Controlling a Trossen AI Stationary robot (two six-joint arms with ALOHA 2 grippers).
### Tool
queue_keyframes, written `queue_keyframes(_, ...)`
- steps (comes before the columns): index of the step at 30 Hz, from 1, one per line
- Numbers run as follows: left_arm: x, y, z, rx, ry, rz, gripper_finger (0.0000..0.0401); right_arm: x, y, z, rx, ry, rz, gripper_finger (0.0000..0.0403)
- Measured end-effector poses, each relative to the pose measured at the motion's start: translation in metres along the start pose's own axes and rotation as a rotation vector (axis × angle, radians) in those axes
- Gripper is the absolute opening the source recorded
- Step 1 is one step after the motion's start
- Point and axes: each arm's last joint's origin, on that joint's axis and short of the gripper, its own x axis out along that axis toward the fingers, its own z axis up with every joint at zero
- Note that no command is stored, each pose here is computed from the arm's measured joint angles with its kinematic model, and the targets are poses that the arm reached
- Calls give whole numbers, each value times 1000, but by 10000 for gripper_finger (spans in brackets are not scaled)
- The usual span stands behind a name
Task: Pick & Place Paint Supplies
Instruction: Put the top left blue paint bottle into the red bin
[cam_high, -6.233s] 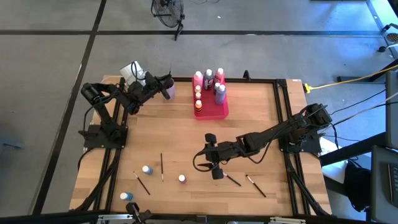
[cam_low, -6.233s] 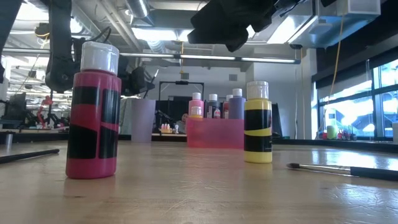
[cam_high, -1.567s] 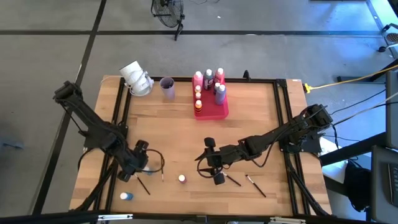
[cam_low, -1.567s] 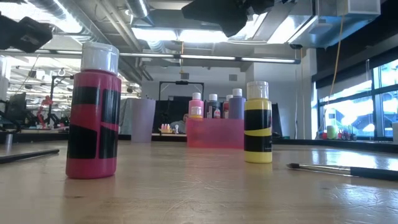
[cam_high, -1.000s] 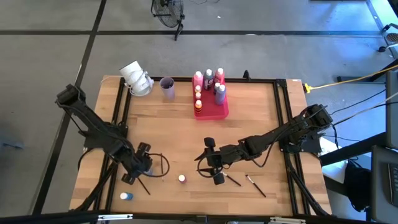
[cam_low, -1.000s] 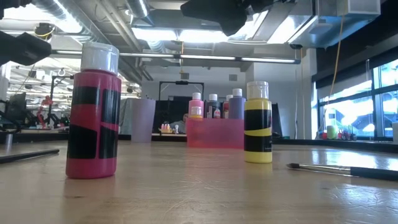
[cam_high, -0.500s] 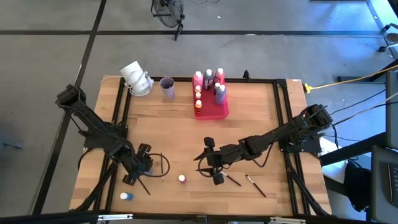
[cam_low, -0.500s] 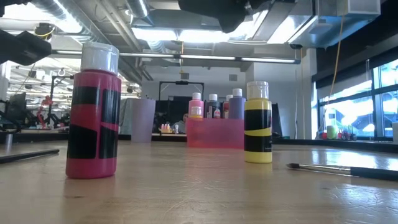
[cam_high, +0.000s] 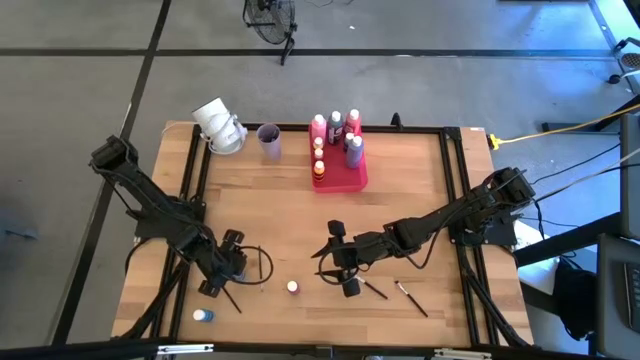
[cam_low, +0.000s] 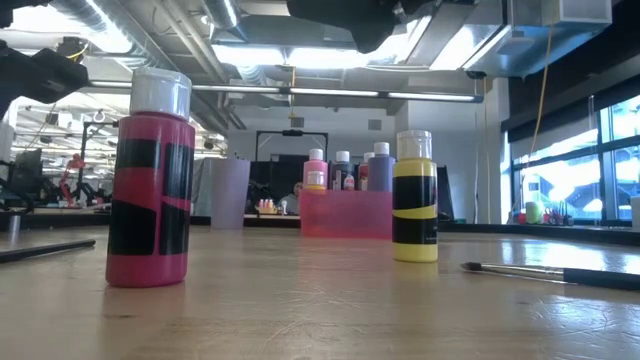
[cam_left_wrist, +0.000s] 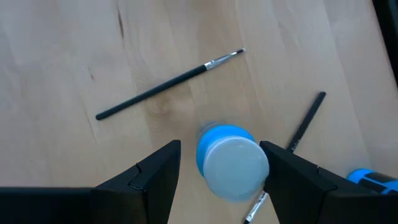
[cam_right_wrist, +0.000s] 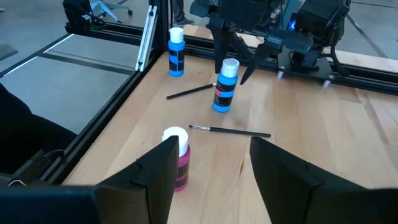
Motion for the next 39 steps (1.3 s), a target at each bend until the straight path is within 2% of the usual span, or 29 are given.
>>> queue_keyframes(6,0,0,0,0,-5,9,200,0,0,0,4,0,3,201)
queue_keyframes(16,-1,0,1,0,-15,9,127,0,0,0,4,1,3,201)
queue_keyframes(19,-1,0,1,-1,-15,8,117,0,0,0,4,1,3,201)
queue_keyframes(30,-5,4,4,-36,18,24,116,0,0,0,-2,-4,3,201)
queue_keyframes(36,-28,8,16,0,39,100,116,-6,6,11,-44,-73,6,201)
queue_keyframes(39,-44,12,29,33,13,127,116,-10,11,13,-63,-82,-32,201)
